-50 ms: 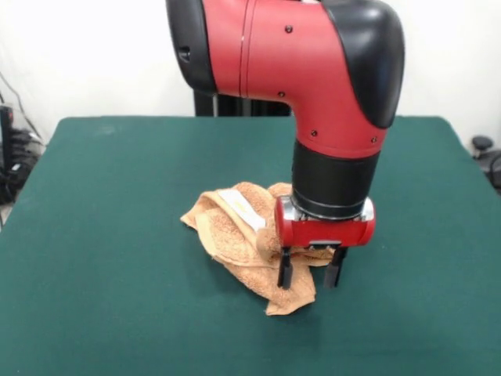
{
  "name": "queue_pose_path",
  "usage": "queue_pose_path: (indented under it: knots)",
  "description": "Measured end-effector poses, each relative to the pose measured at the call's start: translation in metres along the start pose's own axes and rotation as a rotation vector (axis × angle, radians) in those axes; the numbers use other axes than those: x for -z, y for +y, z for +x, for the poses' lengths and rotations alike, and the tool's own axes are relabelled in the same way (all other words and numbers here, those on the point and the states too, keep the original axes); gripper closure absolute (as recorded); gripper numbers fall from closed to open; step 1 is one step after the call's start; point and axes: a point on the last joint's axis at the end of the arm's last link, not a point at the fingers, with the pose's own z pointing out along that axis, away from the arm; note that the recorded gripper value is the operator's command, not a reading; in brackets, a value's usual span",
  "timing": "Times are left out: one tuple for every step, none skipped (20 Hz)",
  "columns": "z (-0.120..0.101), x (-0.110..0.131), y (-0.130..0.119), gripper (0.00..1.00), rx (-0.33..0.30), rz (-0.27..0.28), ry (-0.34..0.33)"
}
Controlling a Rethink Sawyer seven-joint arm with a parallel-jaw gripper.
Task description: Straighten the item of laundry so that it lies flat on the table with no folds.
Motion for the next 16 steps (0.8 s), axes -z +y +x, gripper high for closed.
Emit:
queue_pose_path:
  knots:
    - [0.003, 0.003, 0.003, 0.00, 0.003, -0.001, 0.002]
    - [0.004, 0.006, 0.005, 0.00, 0.005, -0.001, 0.003]
    - [0.006, 0.009, 0.008, 0.00, 0.009, -0.002, 0.005]
    - [0.010, 0.016, 0.016, 0.00, 0.018, -0.004, 0.008]
    - [0.013, 0.022, 0.022, 0.00, 0.026, -0.005, 0.008]
    - [0.014, 0.026, 0.025, 0.00, 0.030, -0.006, 0.008]
    - [0.016, 0.034, 0.034, 0.00, 0.041, -0.007, 0.007]
    - [0.017, 0.036, 0.037, 0.00, 0.045, -0.008, 0.006]
    - [0.018, 0.039, 0.039, 0.00, 0.048, -0.008, 0.005]
    - [0.019, 0.043, 0.044, 0.00, 0.053, -0.009, 0.004]
    - [0.021, 0.048, 0.050, 0.00, 0.060, -0.011, 0.002]
    - [0.021, 0.052, 0.054, 0.00, 0.065, -0.012, 0.001]
    - [0.023, 0.057, 0.060, 0.00, 0.071, -0.014, -0.002]
    - [0.025, 0.063, 0.067, 0.00, 0.077, -0.016, -0.008]
    - [0.025, 0.065, 0.068, 0.00, 0.078, -0.016, -0.010]
    - [0.026, 0.066, 0.069, 0.00, 0.080, -0.016, -0.015]
